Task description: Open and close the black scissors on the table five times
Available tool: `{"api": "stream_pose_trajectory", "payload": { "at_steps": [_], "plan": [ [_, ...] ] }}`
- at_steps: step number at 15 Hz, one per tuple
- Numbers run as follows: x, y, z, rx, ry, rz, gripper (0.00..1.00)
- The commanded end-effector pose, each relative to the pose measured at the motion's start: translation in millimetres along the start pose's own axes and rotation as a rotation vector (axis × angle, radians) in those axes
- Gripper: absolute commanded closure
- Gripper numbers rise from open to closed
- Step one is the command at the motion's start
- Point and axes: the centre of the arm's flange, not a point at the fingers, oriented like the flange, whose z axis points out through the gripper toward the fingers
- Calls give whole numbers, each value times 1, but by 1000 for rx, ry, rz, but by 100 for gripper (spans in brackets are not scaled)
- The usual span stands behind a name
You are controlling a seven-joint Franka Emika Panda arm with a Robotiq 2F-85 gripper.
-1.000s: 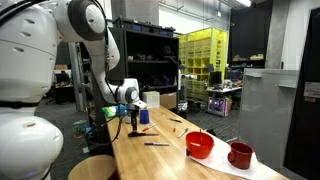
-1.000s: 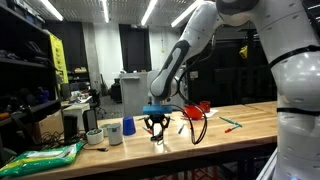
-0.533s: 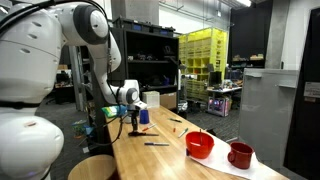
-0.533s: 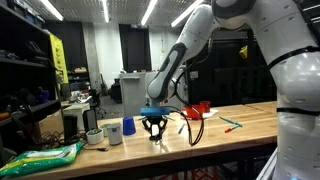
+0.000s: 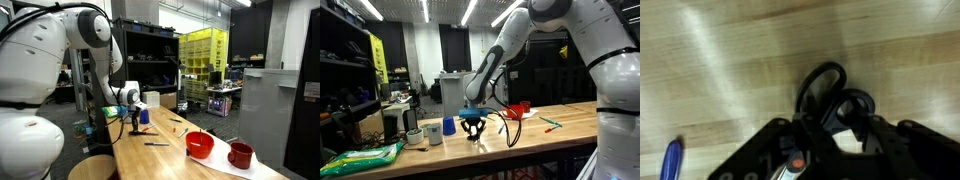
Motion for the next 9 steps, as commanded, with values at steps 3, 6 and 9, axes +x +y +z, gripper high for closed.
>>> {"api": "stream_pose_trajectory", "payload": {
  "at_steps": [3,6,9],
  "plan": [
    [2,-2,4,-14,-8,-7,59],
    [2,0,2,-12,-7,-5,35],
    [3,2,1,-11,-8,-5,18]
  ]
}}
